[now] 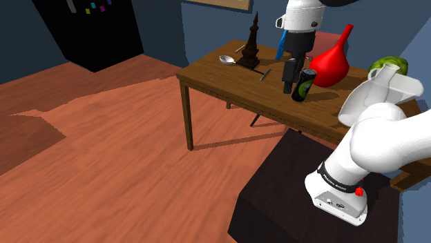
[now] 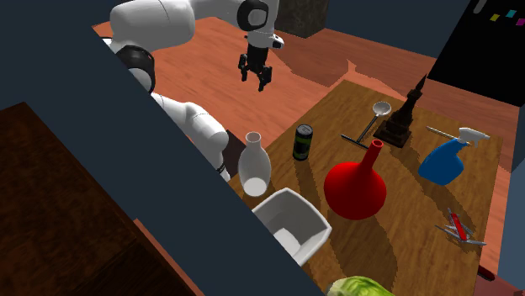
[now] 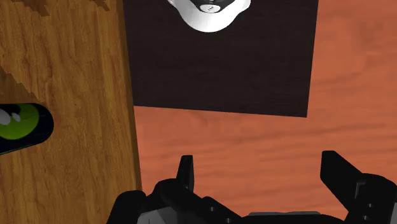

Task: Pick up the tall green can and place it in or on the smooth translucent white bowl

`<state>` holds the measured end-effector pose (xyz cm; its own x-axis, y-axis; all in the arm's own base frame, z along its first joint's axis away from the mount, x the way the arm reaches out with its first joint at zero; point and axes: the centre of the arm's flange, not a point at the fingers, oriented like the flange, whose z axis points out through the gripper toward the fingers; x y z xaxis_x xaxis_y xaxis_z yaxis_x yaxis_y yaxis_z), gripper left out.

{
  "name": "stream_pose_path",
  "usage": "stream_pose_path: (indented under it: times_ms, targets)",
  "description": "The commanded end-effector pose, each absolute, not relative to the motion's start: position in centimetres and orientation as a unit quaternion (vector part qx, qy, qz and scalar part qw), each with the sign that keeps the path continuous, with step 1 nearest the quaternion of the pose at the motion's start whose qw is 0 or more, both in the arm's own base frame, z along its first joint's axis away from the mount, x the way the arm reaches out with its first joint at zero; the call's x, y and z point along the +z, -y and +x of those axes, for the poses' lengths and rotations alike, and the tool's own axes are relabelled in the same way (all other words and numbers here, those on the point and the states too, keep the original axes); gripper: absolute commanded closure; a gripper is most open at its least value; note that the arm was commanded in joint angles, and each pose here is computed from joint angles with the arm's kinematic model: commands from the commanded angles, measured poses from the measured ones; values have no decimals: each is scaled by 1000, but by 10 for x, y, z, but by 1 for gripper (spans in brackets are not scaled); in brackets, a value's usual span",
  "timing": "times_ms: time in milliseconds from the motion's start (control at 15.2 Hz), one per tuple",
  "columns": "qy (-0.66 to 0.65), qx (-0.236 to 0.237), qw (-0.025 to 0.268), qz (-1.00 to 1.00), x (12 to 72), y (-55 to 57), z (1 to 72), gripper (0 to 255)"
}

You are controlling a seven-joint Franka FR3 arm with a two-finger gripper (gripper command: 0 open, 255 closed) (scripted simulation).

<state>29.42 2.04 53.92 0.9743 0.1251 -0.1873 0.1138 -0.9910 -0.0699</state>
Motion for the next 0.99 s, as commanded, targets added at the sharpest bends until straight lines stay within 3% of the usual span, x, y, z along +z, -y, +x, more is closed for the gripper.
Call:
stream_pose_path:
  times_ms: [0,924]
  targets:
    - [60,96,29,-993,539,-20,294,0]
    - [33,34,9,-999,513,157,281,0]
